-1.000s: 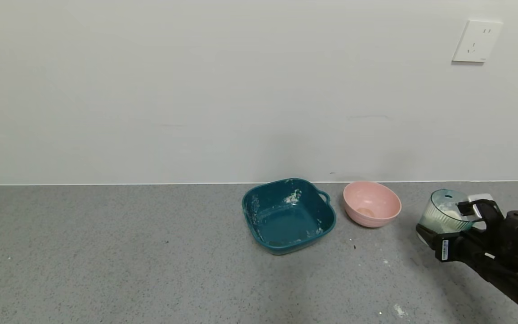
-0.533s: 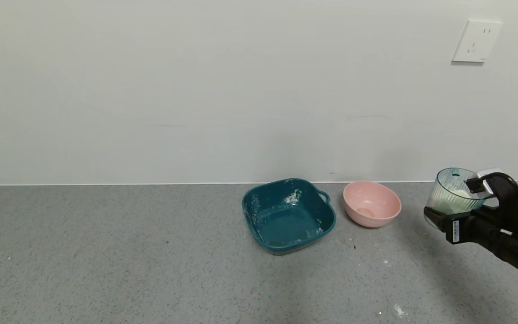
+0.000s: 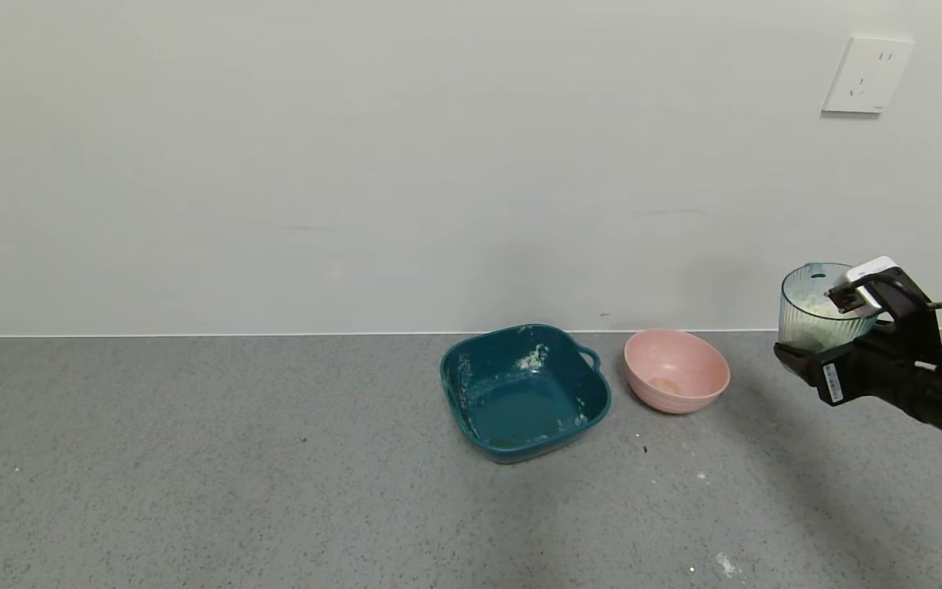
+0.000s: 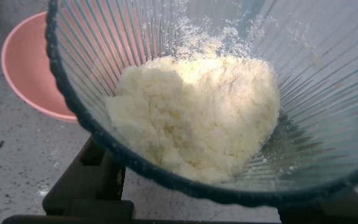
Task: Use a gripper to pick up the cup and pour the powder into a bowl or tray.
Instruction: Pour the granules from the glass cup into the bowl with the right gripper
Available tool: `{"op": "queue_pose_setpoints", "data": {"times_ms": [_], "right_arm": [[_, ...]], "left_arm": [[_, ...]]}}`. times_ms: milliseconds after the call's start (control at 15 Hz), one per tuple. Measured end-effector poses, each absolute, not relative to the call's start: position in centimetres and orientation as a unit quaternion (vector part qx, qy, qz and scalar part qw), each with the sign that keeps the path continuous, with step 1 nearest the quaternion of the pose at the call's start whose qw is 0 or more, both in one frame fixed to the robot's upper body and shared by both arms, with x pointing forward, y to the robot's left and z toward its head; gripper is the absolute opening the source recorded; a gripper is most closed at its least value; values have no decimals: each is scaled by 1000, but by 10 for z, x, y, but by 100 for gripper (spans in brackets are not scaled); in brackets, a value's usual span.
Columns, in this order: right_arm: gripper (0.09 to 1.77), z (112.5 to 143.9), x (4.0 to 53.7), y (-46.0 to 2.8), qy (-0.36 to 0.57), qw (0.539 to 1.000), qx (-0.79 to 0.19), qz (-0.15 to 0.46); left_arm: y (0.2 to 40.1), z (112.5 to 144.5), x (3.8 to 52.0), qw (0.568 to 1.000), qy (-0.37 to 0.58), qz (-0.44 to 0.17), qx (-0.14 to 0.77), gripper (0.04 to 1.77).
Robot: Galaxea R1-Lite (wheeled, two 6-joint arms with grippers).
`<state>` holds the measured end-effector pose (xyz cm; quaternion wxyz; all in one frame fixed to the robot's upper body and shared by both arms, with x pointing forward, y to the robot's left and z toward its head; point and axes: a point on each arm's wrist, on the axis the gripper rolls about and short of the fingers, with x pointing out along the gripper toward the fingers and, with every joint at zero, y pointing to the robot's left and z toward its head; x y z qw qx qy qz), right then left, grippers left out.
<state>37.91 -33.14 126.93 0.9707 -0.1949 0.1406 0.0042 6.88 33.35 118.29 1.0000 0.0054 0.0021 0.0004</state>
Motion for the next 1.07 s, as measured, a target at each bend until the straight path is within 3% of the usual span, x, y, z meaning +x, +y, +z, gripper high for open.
{"op": "queue_pose_setpoints", "data": {"times_ms": [733, 1067], "right_arm": [[131, 1286, 437, -336, 213, 923, -321, 16], [131, 1277, 452, -328, 220, 891, -395, 32]], "left_arm": [[334, 1183, 69, 1000, 2, 0, 5, 172], [334, 1183, 69, 1000, 2, 1, 5, 172]]}}
